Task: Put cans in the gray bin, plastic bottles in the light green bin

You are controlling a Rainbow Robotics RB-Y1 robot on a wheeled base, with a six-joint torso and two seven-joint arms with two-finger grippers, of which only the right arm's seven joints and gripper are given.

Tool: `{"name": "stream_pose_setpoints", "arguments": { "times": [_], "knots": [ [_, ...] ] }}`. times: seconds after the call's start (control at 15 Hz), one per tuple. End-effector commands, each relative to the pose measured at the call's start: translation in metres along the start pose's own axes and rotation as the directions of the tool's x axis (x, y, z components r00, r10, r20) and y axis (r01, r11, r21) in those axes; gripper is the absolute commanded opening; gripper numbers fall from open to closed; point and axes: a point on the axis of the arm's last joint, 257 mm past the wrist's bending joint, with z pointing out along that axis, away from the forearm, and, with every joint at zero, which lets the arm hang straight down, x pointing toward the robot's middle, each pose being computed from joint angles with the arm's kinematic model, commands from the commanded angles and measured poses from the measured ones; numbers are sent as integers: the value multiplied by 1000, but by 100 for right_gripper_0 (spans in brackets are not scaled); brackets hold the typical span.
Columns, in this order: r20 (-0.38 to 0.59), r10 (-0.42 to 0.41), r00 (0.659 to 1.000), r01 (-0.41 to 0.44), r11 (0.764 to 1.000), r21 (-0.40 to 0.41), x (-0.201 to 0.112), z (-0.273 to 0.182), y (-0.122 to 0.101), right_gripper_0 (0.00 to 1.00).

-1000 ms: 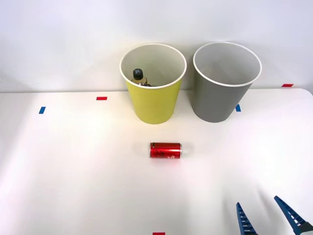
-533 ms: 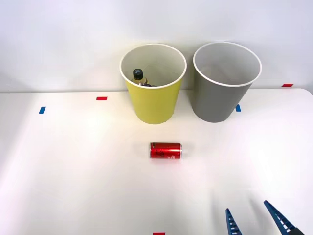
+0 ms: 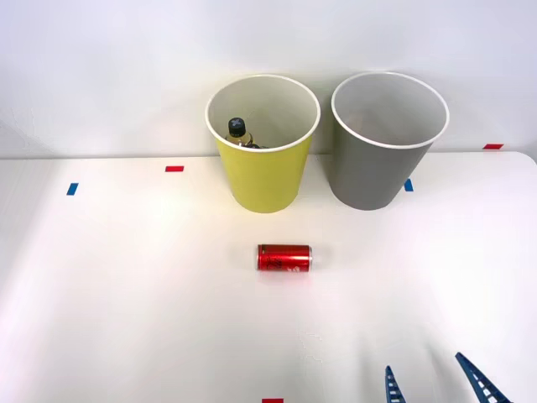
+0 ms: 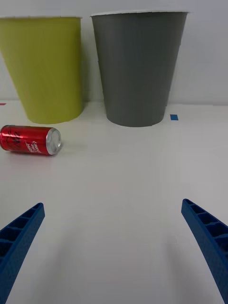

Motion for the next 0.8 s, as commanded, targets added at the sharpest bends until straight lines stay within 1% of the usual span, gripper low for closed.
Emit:
{"name": "stream_pose_setpoints", "arguments": {
  "times": [0.07, 0.2, 0.27, 0.4, 0.8],
  "knots": [
    [-17, -16, 1000, 16, 1000, 26, 4, -6, -8, 100],
    [-27, 19, 999, -18, 999, 46, 11, -10, -11, 100],
    [-40, 61, 997, -58, 996, 71, 21, -14, -13, 100],
    [-43, 104, 994, -100, 991, 87, 30, -19, -12, 100],
    [-25, 114, 993, -111, 990, 90, 26, -21, -14, 100]
  ]
}}
